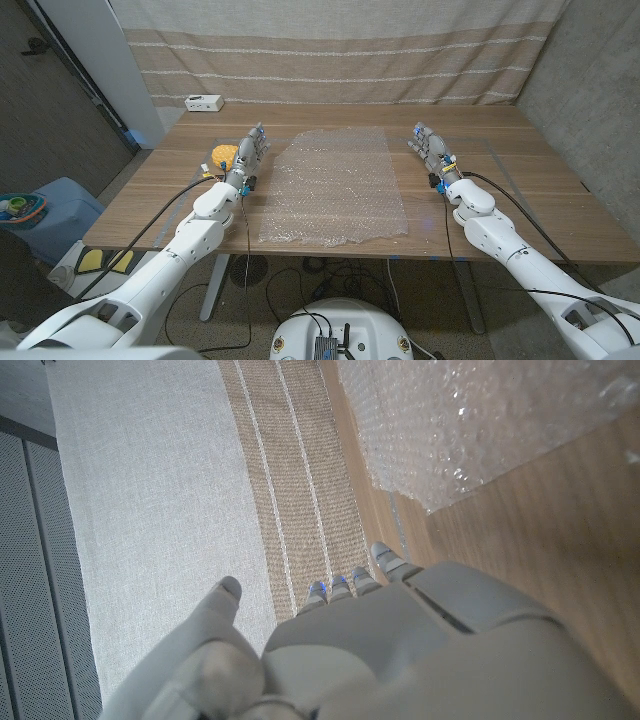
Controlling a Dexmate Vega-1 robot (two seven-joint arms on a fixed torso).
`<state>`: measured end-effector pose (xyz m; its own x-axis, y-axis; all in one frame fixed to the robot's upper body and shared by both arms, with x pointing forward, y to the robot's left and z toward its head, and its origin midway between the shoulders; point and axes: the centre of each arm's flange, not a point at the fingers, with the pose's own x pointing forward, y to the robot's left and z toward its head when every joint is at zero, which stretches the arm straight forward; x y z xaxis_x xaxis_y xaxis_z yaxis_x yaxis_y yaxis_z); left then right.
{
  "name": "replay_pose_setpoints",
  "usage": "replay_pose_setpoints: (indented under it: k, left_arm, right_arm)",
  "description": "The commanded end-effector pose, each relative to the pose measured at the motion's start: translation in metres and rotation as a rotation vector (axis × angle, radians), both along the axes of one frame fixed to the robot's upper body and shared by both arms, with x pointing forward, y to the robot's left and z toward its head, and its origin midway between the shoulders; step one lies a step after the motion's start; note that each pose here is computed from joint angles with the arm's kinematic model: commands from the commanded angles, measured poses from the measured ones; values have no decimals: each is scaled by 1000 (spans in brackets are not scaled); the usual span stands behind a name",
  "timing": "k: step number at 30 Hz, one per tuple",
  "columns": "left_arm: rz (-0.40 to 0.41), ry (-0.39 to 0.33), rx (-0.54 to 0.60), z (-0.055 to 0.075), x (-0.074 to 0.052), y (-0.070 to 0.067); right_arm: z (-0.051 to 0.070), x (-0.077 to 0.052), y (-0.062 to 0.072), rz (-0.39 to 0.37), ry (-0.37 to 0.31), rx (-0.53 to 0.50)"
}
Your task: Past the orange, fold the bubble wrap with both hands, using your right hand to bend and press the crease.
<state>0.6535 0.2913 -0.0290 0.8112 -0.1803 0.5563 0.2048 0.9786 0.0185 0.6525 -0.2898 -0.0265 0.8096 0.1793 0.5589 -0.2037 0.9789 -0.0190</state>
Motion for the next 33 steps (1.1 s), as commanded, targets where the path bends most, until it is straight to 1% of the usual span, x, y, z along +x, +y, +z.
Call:
replay_pose_setpoints:
  k: [1, 6, 8, 16, 24, 33]
  left_arm:
    - [3, -3, -5, 0, 0, 2]
    - [34, -10, -29, -3, -2, 4]
    - [36, -9, -20, -3, -2, 4]
    - [53, -18, 27, 3, -5, 4]
    - [114, -41, 89, 5, -14, 3]
    - [244, -83, 232, 6, -33, 1]
  right_arm:
    - [-1, 1, 1, 1, 5, -4]
    - [0, 1, 3, 5, 20, -11]
    - [0, 1, 3, 6, 25, -15]
    - [-4, -1, 3, -12, 34, -33]
    - [-2, -8, 9, -74, 44, -138]
    - [3, -17, 20, -145, 48, -288]
